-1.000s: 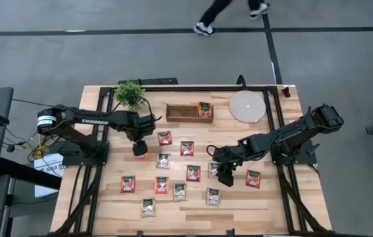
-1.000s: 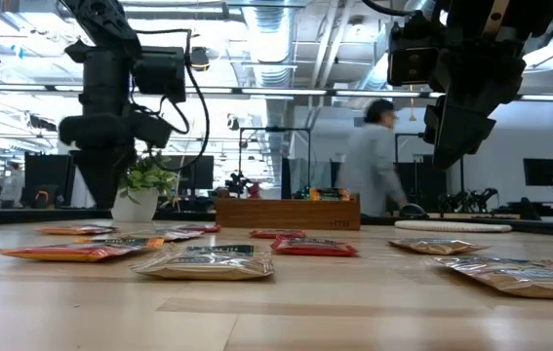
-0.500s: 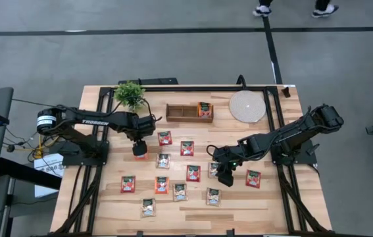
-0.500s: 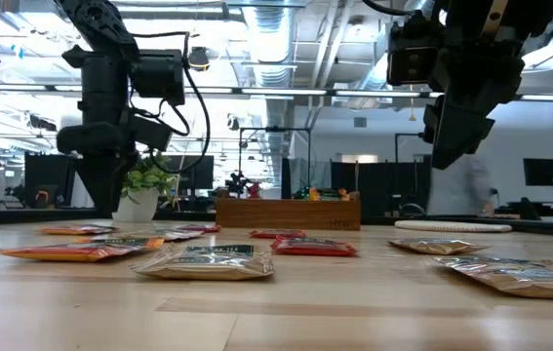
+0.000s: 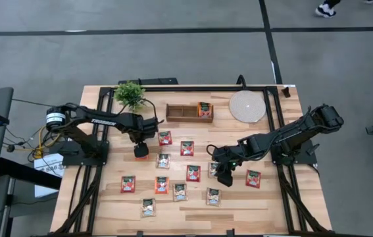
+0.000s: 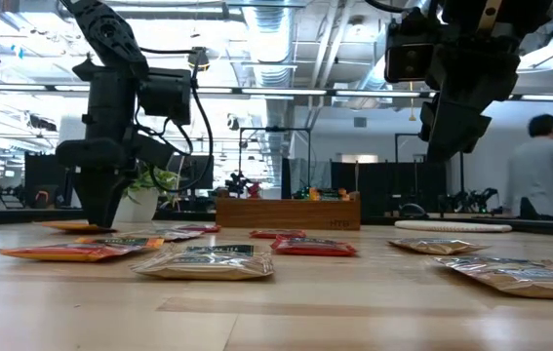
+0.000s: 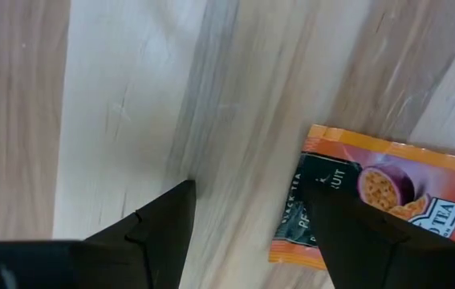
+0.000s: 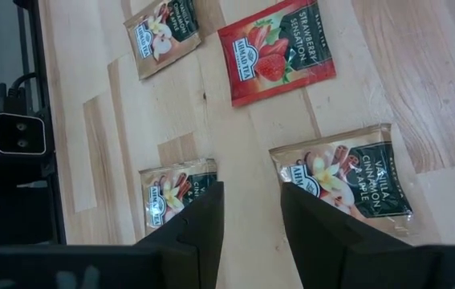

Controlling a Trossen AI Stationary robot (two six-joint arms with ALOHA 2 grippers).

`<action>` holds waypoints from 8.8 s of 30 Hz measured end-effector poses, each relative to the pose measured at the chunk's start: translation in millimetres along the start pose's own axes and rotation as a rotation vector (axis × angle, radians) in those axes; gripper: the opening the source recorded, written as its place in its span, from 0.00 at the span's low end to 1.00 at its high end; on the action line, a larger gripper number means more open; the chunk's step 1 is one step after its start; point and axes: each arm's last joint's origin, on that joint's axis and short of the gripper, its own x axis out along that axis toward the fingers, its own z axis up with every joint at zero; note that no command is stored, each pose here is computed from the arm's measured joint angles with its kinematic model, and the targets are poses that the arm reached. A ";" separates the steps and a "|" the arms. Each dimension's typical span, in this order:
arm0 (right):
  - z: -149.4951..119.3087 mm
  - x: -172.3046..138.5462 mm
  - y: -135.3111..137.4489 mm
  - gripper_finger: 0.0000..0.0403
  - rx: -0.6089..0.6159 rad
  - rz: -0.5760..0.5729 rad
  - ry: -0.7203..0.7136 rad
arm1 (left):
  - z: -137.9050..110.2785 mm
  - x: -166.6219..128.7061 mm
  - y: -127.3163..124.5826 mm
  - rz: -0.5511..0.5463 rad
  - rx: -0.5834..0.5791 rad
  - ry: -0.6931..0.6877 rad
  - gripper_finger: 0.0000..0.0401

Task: Pick & Place Tea
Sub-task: Put the orange tea bag into the right section of the wooden organizer

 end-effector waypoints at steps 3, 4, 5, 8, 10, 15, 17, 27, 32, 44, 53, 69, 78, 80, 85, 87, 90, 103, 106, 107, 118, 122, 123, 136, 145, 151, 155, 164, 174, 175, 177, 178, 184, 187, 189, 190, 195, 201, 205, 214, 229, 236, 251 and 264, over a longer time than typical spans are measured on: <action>0.0 0.0 0.0 0.29 -0.003 0.000 0.000 | 0.0 0.2 -0.1 -0.004 -0.018 0.001 0.56; 0.0 0.0 0.0 0.29 -0.004 0.000 0.000 | 0.0 0.4 -0.1 -0.004 -0.023 0.001 0.55; 0.0 0.0 0.0 0.29 -0.005 0.000 0.000 | 0.0 0.4 -0.1 -0.004 -0.026 0.001 0.54; 0.0 0.0 0.0 0.29 -0.005 0.000 0.000 | -0.2 0.6 -0.1 -0.008 -0.037 0.002 0.50; 0.0 0.0 0.0 0.29 -0.006 -0.001 0.000 | -0.2 0.6 -0.1 -0.010 -0.045 0.002 0.47; -0.1 0.0 -0.1 0.29 -0.007 -0.001 0.001 | -0.2 0.9 -0.1 -0.013 -0.065 0.003 0.38; -0.1 0.0 -0.1 0.29 -0.007 -0.001 0.001 | -0.2 1.0 -0.2 -0.016 -0.076 0.002 0.35; -0.1 0.0 -0.1 0.29 -0.007 -0.001 0.000 | 0.0 0.9 -0.3 -0.020 -0.098 -0.001 0.12; -0.1 0.0 -0.1 0.29 -0.007 -0.001 0.001 | -0.4 -2.4 -0.7 -0.032 -0.109 -0.019 0.01; 0.1 0.0 -0.1 0.29 -0.007 -0.001 -0.001 | -4.6 -24.9 -3.1 -0.119 -0.150 -0.114 0.00; 0.2 0.0 0.1 0.29 -0.008 0.000 -0.002 | -10.1 -39.9 -1.2 -0.069 -0.175 -0.110 0.00; 1.6 0.0 0.0 0.29 -0.018 -0.015 -0.027 | 42.1 -176.0 1.6 0.200 -0.034 -0.460 0.00; 19.7 -3.0 -2.7 0.29 -0.012 -0.056 -0.225 | 59.1 -209.5 -3.5 0.238 0.028 -0.588 0.00; 29.2 -5.7 -6.8 0.29 -0.011 -0.064 -0.303 | 59.3 -209.9 -8.4 0.231 0.045 -0.596 0.00; 60.6 -19.4 -24.2 0.29 -0.017 -0.055 -0.536 | 57.8 -210.0 -24.1 0.210 0.097 -0.603 0.00; 73.1 -27.2 -31.1 0.29 -0.037 -0.038 -0.634 | 57.2 -210.4 -31.4 0.198 0.114 -0.611 0.00; 88.9 -39.8 -42.5 0.29 -0.067 0.005 -0.743 | 55.6 -210.6 -40.8 0.180 0.125 -0.618 0.00; 129.5 -80.7 -46.9 0.44 -0.208 0.019 -0.823 | 65.2 -207.0 -66.9 0.191 0.156 -0.694 0.00; 131.4 -83.3 -46.7 0.46 -0.223 -0.018 -0.797 | 70.1 -203.5 -68.4 0.198 0.157 -0.698 0.00; 131.2 -83.2 -48.0 0.46 -0.222 -0.027 -0.784 | 71.7 -202.8 -68.9 0.198 0.156 -0.703 0.00; 130.7 -83.0 -50.3 0.45 -0.223 -0.039 -0.764 | 80.9 -206.7 -71.3 0.196 0.155 -0.795 0.00; 131.2 -83.7 -52.1 0.45 -0.220 -0.044 -0.765 | 81.7 -207.4 -71.7 0.200 0.168 -0.804 0.00; 131.3 -83.8 -52.5 0.45 -0.219 -0.045 -0.766 | 82.0 -207.8 -71.8 0.199 0.167 -0.809 0.00; 132.9 -86.1 -58.0 0.39 -0.206 -0.058 -0.773 | 84.9 -210.8 -72.8 0.187 0.165 -0.852 0.00; 132.9 -86.1 -58.0 0.25 -0.206 -0.058 -0.774 | 85.7 -211.6 -73.3 0.174 0.166 -0.864 0.00; 132.9 -86.2 -57.8 0.11 -0.207 -0.056 -0.774 | 85.7 -211.6 -73.2 0.174 0.166 -0.864 0.00; 133.1 -86.4 -57.3 0.01 -0.214 -0.042 -0.773 | 85.7 -211.6 -73.4 0.169 0.169 -0.863 0.00; 133.6 -86.9 -56.6 0.00 -0.203 -0.023 -0.779 | 85.8 -211.6 -73.8 0.156 0.172 -0.864 0.00; 133.4 -86.6 -55.9 0.00 -0.190 -0.015 -0.779 | 87.3 -213.5 -73.6 0.171 0.159 -0.889 0.00; 133.4 -86.6 -55.9 0.00 -0.190 -0.015 -0.779 | 87.2 -213.6 -73.6 0.171 0.158 -0.890 0.00; 133.4 -86.6 -56.0 0.00 -0.189 -0.016 -0.779 | 87.3 -213.6 -73.4 0.179 0.155 -0.890 0.00; 133.4 -86.6 -56.0 0.00 -0.189 -0.016 -0.779 | 87.3 -213.6 -73.0 0.191 0.150 -0.890 0.00; 134.6 -88.8 -64.7 0.00 -0.140 -0.092 -0.795 | 83.8 -211.6 -66.2 0.415 0.100 -0.842 0.00; 134.4 -89.9 -74.6 0.00 -0.105 -0.156 -0.808 | 78.5 -207.3 -62.4 0.498 0.088 -0.769 0.00; 133.8 -90.4 -82.2 0.00 -0.093 -0.176 -0.812 | 74.7 -203.9 -61.2 0.500 0.073 -0.725 0.00; 132.6 -90.1 -86.5 0.00 -0.084 -0.187 -0.808 | 72.2 -201.9 -60.5 0.499 0.062 -0.698 0.00; 128.7 -91.3 -107.4 0.00 -0.044 -0.227 -0.799 | 60.7 -193.7 -54.9 0.497 -0.011 -0.577 0.00; 117.6 -89.0 -136.4 0.00 0.011 -0.285 -0.800 | 50.5 -174.2 -48.0 0.496 -0.107 -0.513 0.00; 108.7 -86.7 -152.1 0.00 0.048 -0.294 -0.858 | 41.9 -155.0 -46.6 0.492 -0.135 -0.469 0.00; 70.4 -79.8 -174.5 0.00 0.246 -0.218 -1.182 | 29.4 -124.8 -45.9 0.417 -0.174 -0.393 0.00; 44.7 -52.5 -173.2 0.00 0.495 -0.355 -1.137 | 43.8 -128.9 -50.0 0.367 -0.167 -0.538 0.00; 44.0 -52.4 -173.8 0.00 0.534 -0.377 -1.153 | 47.3 -130.2 -51.8 0.325 -0.171 -0.570 0.00; 70.3 -23.1 -176.4 0.00 0.581 -0.435 -1.030 | 50.2 -131.5 -54.2 0.279 -0.170 -0.596 0.00; 71.4 -28.0 -186.1 0.00 0.567 -0.494 -1.048 | 50.3 -131.4 -54.7 0.270 -0.141 -0.590 0.00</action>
